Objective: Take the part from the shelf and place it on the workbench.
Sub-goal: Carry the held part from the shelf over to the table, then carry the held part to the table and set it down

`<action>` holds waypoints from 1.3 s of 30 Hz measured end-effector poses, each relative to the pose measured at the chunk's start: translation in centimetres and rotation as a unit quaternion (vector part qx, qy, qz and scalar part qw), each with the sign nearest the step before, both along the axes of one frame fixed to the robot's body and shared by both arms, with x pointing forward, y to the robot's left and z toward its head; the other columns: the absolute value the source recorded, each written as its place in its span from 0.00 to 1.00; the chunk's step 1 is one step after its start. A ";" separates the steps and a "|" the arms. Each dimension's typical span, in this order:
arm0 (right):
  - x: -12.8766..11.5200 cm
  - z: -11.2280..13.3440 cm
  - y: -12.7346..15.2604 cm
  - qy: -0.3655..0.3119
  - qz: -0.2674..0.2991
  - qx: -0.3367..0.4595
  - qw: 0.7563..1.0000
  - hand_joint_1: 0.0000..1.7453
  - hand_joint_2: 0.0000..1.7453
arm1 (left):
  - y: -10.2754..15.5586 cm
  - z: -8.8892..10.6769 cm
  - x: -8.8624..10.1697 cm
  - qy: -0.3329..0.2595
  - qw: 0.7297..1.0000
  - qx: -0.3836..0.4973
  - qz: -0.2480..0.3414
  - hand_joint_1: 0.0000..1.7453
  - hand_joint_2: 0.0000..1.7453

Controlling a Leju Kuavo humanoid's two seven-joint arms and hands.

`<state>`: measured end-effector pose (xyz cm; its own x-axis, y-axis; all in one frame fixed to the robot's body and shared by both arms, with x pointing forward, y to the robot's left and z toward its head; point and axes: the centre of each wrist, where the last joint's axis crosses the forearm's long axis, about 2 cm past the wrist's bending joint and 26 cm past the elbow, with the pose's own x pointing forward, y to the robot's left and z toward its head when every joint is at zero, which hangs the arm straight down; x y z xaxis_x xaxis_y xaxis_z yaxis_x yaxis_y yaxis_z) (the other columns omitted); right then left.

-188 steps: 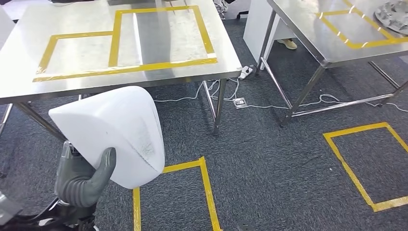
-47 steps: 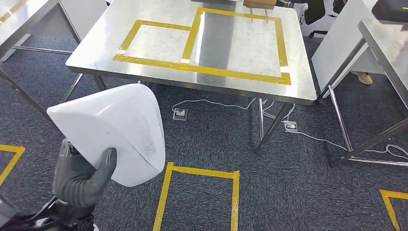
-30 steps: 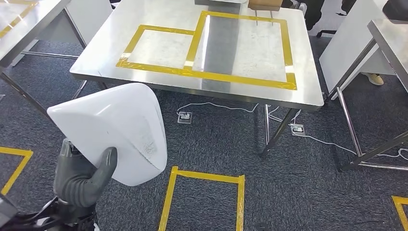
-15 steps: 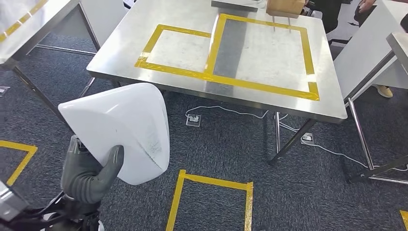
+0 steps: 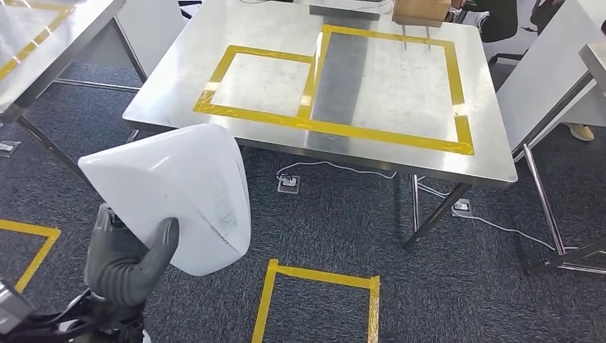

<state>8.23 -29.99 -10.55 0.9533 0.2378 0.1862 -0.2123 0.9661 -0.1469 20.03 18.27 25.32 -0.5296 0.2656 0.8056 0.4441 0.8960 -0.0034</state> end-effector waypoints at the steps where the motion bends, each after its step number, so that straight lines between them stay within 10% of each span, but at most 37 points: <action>1: 0.0 0.0 0.1 0.000 0.000 0.001 1.000 0.00 1.00 | 0.0 0.0 0.0 0.000 1.000 0.000 0.000 1.00 1.00; 39: 0.1 0.0 0.5 0.000 0.001 0.006 1.000 0.00 1.00 | 0.0 -0.1 0.0 0.005 1.000 0.003 0.001 1.00 1.00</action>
<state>8.38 -29.51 -10.53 0.9530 0.2372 0.1886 -0.2139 0.9674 -0.1355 20.02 18.29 25.20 -0.5219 0.2600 0.8124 0.4430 0.8965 -0.0023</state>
